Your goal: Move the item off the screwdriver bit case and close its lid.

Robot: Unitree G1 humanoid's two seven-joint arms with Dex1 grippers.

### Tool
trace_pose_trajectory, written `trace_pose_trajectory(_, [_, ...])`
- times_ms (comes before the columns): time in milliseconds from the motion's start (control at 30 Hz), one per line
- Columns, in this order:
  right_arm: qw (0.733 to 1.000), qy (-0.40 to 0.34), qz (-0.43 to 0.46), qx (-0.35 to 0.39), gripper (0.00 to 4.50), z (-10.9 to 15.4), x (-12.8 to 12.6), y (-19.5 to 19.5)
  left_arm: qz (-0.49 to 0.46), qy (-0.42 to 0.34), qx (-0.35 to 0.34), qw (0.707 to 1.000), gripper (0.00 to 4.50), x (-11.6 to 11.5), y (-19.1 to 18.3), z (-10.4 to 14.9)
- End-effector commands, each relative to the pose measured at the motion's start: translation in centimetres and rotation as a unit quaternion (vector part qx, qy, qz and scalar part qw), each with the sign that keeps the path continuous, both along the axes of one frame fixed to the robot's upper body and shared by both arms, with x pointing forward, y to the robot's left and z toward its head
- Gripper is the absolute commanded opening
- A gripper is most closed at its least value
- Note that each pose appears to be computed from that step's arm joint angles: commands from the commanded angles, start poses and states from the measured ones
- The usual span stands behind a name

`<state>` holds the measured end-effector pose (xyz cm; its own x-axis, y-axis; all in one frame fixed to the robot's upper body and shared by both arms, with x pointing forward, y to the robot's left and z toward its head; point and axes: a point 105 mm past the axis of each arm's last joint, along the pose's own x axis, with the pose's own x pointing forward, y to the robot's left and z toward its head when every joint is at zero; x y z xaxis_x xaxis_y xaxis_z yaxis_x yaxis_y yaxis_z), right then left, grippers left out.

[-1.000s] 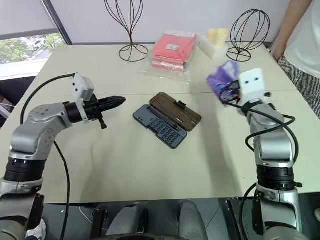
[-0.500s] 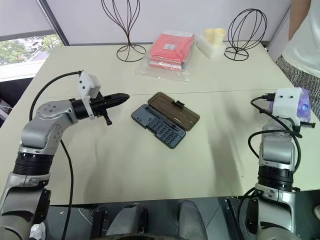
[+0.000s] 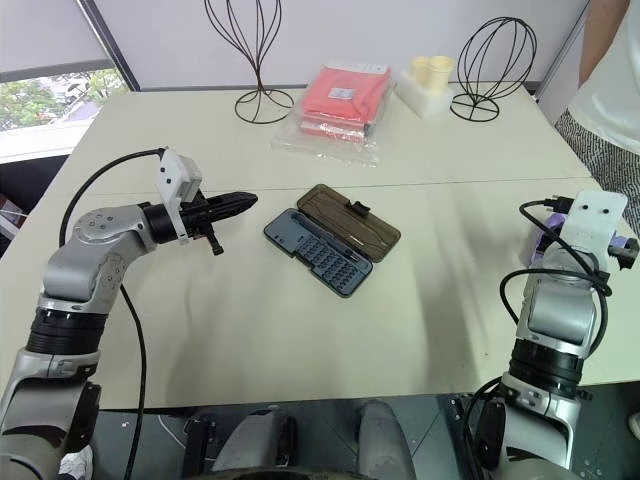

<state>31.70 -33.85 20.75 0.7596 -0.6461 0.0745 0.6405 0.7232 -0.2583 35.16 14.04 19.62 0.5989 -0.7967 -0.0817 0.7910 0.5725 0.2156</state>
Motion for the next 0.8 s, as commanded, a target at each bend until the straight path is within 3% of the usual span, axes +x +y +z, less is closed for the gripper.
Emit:
trace_pose_trajectory(33, [0.988, -0.025, 0.149, 0.016, 4.46, 2.2, 1.2, 5.6, -0.009, -0.028, 0.001, 1.0, 0.0, 0.0, -0.3, 1.3])
trace_pose_trajectory(267, [0.934, 0.068, 0.328, 0.128, 4.46, -0.7, 2.7, 12.5, -0.014, -0.025, 0.003, 1.0, 0.0, 0.0, -0.4, 1.0])
trace_pose_trajectory(533, [0.913, 0.135, 0.329, 0.199, 4.46, -4.3, 3.5, 16.4, -0.009, -0.025, 0.002, 1.0, 0.0, -0.2, -0.3, 1.0])
trace_pose_trajectory(800, [0.898, 0.208, 0.328, 0.204, 4.46, -7.5, 3.6, 18.6, 0.002, -0.026, 0.004, 1.0, 0.0, -0.4, 0.1, 0.9])
